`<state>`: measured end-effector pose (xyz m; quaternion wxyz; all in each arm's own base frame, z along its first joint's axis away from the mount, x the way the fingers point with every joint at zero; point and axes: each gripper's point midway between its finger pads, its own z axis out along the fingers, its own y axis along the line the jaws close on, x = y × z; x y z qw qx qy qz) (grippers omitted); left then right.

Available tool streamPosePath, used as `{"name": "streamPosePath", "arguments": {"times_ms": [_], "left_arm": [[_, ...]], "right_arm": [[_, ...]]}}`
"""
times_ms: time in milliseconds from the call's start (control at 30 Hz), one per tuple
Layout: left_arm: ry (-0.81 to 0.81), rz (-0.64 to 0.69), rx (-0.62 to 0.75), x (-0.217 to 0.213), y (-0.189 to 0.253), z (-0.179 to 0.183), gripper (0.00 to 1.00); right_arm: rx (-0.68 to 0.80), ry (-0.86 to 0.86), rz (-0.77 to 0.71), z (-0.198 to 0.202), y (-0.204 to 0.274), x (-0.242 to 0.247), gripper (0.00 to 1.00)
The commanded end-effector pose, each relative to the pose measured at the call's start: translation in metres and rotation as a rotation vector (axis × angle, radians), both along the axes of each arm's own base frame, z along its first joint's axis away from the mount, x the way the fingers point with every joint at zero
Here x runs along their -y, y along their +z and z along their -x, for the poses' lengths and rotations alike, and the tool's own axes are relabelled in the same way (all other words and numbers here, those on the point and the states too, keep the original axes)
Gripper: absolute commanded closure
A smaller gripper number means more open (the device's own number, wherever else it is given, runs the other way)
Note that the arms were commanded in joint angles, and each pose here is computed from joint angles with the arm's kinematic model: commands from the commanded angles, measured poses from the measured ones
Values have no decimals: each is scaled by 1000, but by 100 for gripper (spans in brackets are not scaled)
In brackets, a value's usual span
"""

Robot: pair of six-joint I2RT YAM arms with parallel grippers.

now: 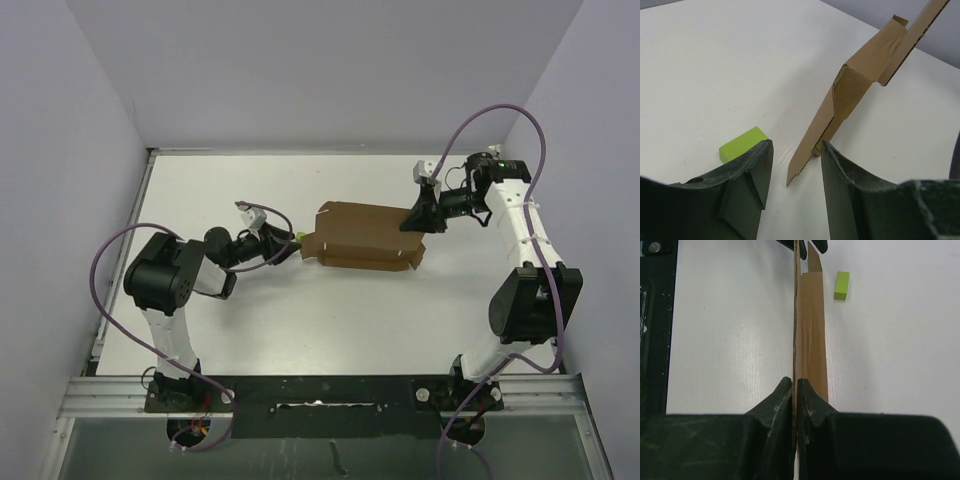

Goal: Fold the paper box

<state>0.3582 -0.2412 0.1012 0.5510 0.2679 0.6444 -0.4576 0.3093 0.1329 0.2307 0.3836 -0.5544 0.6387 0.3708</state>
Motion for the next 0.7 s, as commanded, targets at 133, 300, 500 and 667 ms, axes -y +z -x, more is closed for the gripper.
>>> {"name": "streamPosePath", "arguments": {"times_ms": [133, 300, 500, 667], "left_arm": [[-96, 26, 112, 11, 16, -7, 58], [-53, 41, 95, -6, 20, -10, 62], [33, 59, 83, -25, 31, -16, 64], [61, 19, 9, -18, 17, -30, 75]], "right_arm": [[-20, -30, -21, -12, 17, 4, 100], [-40, -41, -28, -16, 18, 7, 100], [-50, -37, -32, -15, 16, 7, 100], [-49, -35, -37, -15, 17, 6, 100]]}}
